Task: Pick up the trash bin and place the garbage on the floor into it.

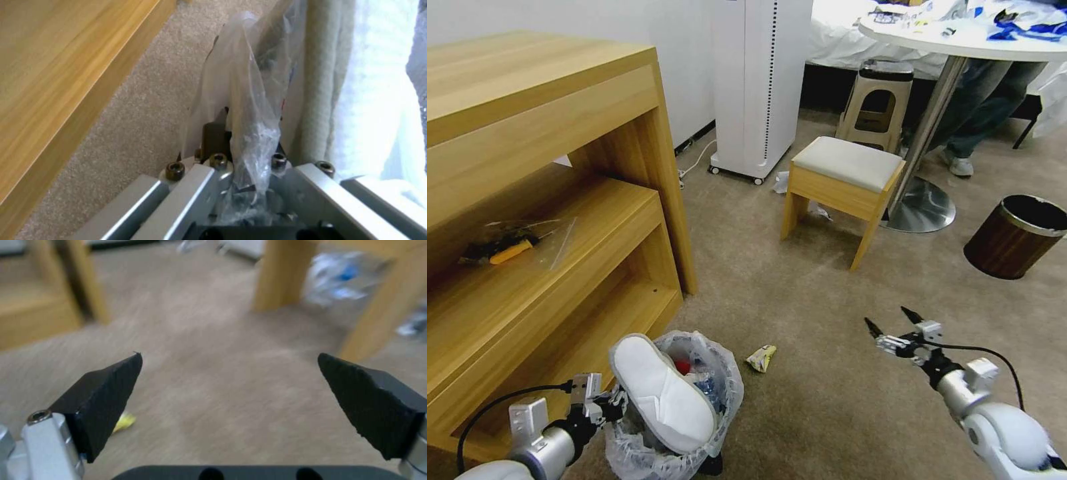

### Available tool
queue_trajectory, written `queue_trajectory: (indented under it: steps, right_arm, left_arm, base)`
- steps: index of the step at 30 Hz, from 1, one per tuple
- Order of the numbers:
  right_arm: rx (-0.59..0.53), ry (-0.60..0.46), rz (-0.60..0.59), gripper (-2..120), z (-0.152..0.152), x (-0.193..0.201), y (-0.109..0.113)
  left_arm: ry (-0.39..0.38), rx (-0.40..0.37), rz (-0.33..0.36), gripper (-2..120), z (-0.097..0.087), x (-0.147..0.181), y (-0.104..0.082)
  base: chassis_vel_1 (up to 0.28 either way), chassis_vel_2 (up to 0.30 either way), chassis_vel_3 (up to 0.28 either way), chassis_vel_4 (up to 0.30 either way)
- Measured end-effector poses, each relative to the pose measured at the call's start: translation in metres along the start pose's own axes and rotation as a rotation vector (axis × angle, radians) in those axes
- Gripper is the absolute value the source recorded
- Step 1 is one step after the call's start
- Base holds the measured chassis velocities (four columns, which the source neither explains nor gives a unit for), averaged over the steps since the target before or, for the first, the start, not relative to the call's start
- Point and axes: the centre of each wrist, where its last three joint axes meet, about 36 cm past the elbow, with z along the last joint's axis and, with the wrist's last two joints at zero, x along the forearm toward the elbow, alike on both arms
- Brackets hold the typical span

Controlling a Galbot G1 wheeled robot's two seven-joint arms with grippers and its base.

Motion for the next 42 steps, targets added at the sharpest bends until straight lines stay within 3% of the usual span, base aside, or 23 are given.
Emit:
queue_trajectory:
  steps: [5, 9, 23, 27, 30, 33, 38, 42]
  right_arm:
    - [0.010, 0.127, -0.114, 100, 0.006, -0.032, 0.041]
    - [0.007, 0.196, -0.156, 100, 0.018, -0.050, 0.056]
    - [0.005, 0.272, -0.202, 100, 0.035, -0.122, 0.054]
    - [0.002, 0.276, -0.231, 100, 0.037, -0.132, 0.066]
    - [-0.019, 0.277, -0.284, 99, 0.041, -0.149, 0.099]
    - [-0.048, 0.281, -0.297, 99, 0.044, -0.161, 0.118]
    - [-0.071, 0.298, -0.294, 99, 0.050, -0.166, 0.125]
    - [-0.086, 0.323, -0.271, 98, 0.057, -0.159, 0.118]
  left_arm:
    - [-0.005, 0.001, 0.000, 0, 0.000, 0.001, -0.001]
    - [-0.005, 0.003, -0.001, 0, 0.000, 0.001, -0.001]
    - [-0.005, 0.001, 0.003, 0, 0.001, -0.002, -0.003]
    - [-0.006, 0.002, 0.003, 0, 0.001, -0.002, -0.003]
    - [-0.006, 0.000, -0.001, 0, 0.001, 0.000, -0.003]
    - [-0.010, -0.001, -0.003, 0, 0.000, 0.001, -0.004]
    - [-0.011, -0.001, -0.005, 0, 0.000, 0.002, -0.004]
    - [-0.013, 0.002, -0.006, 0, 0.000, 0.002, -0.005]
  base:
    - [0.000, 0.000, 0.000, 0.000]
    - [0.000, 0.000, 0.000, 0.000]
    - [0.000, 0.000, 0.000, 0.000]
    - [0.000, 0.000, 0.000, 0.000]
    - [0.000, 0.000, 0.000, 0.000]
    - [0.000, 0.000, 0.000, 0.000]
    - [0.000, 0.000, 0.000, 0.000]
    - [0.000, 0.000, 0.000, 0.000]
